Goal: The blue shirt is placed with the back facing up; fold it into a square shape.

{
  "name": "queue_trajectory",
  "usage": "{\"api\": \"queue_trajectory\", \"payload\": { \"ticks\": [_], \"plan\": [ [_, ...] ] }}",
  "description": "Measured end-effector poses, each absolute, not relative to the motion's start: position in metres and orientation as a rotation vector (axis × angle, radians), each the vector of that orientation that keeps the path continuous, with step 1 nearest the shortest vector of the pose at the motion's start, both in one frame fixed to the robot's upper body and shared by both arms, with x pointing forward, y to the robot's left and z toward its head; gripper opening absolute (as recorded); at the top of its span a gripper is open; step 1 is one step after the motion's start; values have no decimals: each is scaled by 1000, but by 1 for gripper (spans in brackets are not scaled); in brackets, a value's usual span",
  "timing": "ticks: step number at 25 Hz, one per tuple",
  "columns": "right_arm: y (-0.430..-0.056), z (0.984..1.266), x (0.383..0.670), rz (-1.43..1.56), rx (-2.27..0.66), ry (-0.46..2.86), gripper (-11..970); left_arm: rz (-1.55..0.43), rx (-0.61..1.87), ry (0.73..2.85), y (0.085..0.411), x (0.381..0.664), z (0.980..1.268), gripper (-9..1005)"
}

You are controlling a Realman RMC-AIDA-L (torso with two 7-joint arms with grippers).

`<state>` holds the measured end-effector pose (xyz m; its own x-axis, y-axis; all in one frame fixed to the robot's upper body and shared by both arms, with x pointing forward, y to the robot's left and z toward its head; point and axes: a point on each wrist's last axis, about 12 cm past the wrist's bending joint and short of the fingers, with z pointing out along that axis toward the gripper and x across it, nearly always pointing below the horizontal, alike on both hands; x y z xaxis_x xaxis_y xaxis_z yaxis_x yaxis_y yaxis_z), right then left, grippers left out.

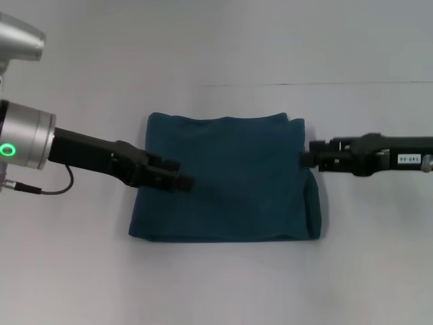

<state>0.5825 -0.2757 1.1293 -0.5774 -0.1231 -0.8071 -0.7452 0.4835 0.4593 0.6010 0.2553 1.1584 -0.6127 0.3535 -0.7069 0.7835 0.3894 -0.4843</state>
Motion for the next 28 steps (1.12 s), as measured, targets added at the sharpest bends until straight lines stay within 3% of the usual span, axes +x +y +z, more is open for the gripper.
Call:
{"api": "queue_trajectory", "payload": {
  "ticks": [9,28],
  "plan": [
    [-276,1125,582,1040,-801,2050,565,-1049,1181,2004,239,596,1154,664],
    [-271,1126,583,1005,-887,2010,565,-1027,1075,2089,239,604,1153,665]
  ]
}}
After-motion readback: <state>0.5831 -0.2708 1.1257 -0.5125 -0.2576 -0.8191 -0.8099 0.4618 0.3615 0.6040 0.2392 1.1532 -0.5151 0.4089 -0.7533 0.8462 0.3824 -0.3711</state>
